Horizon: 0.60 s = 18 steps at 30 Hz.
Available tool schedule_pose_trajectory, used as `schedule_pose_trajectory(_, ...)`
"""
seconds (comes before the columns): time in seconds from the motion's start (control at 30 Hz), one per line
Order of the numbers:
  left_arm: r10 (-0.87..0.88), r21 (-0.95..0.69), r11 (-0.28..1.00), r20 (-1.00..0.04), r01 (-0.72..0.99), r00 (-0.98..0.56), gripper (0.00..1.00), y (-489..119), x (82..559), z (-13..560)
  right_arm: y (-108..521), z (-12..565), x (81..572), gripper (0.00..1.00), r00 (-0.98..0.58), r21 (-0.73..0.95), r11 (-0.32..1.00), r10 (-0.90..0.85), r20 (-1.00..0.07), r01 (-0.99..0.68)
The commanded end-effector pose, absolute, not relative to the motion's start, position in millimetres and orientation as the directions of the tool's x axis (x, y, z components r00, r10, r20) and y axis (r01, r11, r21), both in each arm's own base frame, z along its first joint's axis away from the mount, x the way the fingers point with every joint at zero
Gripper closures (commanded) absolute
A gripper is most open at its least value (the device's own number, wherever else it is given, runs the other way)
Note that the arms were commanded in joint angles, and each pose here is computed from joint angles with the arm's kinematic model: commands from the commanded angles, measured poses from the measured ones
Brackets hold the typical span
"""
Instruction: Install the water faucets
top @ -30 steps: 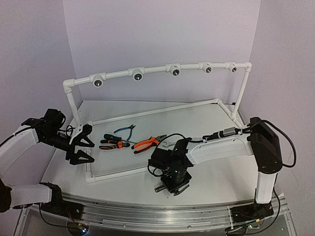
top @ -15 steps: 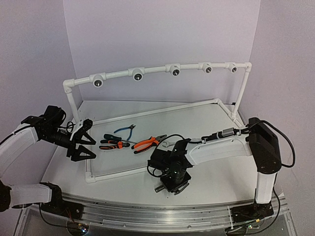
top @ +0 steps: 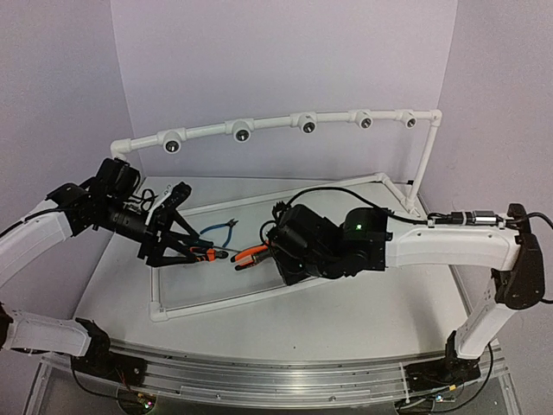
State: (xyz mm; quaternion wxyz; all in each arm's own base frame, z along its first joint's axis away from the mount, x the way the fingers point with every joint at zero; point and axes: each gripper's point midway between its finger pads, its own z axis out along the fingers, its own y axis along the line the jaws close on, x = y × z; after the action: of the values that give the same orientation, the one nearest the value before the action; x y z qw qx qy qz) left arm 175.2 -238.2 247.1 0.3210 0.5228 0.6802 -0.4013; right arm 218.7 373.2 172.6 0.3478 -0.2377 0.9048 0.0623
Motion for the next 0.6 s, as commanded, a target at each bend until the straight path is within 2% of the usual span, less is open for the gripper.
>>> schedule_pose_trajectory(0.0,0.356,-0.199,0.178,-0.900,0.964,-0.252,0.25,-278,197,306,402,263,246,1.00,-0.415,-0.049,0.914,-0.231,-0.880,-0.403)
schedule_pose_trajectory(0.1,0.340,-0.245,0.232,-0.886,0.941,-0.315,0.23,-295,212,315,420,292,251,1.00,-0.335,-0.017,0.910,-0.169,-0.927,-0.413)
schedule_pose_trajectory(0.3,0.321,-0.283,0.256,-0.877,0.924,-0.358,0.20,-312,225,322,438,312,255,1.00,-0.276,-0.029,0.898,-0.166,-0.947,-0.440)
schedule_pose_trajectory(0.43,0.320,-0.301,0.286,-0.865,0.910,-0.387,0.30,-321,233,316,447,314,256,1.00,-0.256,-0.038,0.890,-0.171,-0.951,-0.453)
schedule_pose_trajectory(0.57,0.305,-0.296,0.271,-0.876,0.916,-0.373,0.48,-327,237,324,451,316,257,1.00,-0.246,-0.041,0.886,-0.172,-0.954,-0.461)
